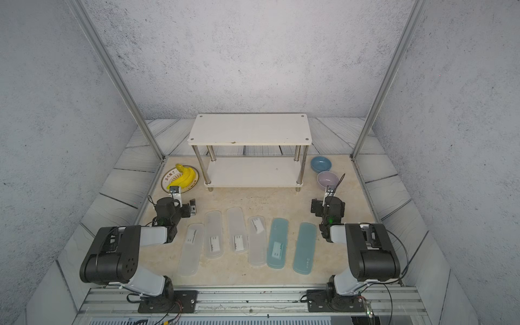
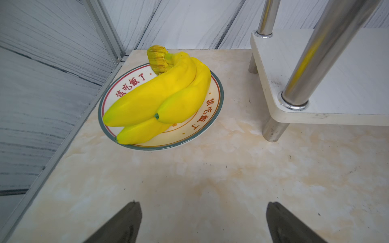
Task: Place the pencil cases on the shelf according to color
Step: Pick up the pencil case from the center of the board.
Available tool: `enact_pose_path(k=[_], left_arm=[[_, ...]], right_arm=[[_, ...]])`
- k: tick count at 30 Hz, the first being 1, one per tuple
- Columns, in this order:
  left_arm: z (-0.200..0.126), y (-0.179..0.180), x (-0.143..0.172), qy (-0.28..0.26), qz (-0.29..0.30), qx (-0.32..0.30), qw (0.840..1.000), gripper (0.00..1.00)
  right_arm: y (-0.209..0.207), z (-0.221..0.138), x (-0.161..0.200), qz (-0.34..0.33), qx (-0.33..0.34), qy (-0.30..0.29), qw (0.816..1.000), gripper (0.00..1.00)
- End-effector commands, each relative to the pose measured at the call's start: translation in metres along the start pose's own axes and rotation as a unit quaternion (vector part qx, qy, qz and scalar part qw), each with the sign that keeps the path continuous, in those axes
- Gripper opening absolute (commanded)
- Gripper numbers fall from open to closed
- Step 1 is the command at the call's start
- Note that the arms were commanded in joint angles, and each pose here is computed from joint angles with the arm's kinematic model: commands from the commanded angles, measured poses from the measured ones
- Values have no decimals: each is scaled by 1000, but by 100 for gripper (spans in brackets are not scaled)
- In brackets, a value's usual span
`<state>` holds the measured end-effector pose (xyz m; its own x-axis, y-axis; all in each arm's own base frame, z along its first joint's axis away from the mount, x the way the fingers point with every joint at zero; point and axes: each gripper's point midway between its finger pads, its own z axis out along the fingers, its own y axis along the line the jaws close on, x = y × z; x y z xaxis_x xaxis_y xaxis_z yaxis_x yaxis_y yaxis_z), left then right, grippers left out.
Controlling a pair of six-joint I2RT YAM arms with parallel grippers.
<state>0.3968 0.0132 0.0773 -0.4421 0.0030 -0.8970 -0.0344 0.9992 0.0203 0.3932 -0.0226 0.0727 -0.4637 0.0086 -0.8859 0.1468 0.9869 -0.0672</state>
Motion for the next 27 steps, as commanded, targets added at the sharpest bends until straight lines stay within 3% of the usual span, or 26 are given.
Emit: enact_pose_path(k=[1, 24, 27], left_arm=[[0, 1, -13, -16, 2, 1, 1000, 99], [0, 0, -13, -16, 2, 1, 1000, 99], [-3, 4, -27, -38, -1, -10, 999, 99]], right_arm=[[3, -2, -17, 4, -6, -22, 1000, 100], [2, -1, -16, 4, -6, -21, 1000, 100], [3, -2, -16, 3, -6, -23, 1000, 100]])
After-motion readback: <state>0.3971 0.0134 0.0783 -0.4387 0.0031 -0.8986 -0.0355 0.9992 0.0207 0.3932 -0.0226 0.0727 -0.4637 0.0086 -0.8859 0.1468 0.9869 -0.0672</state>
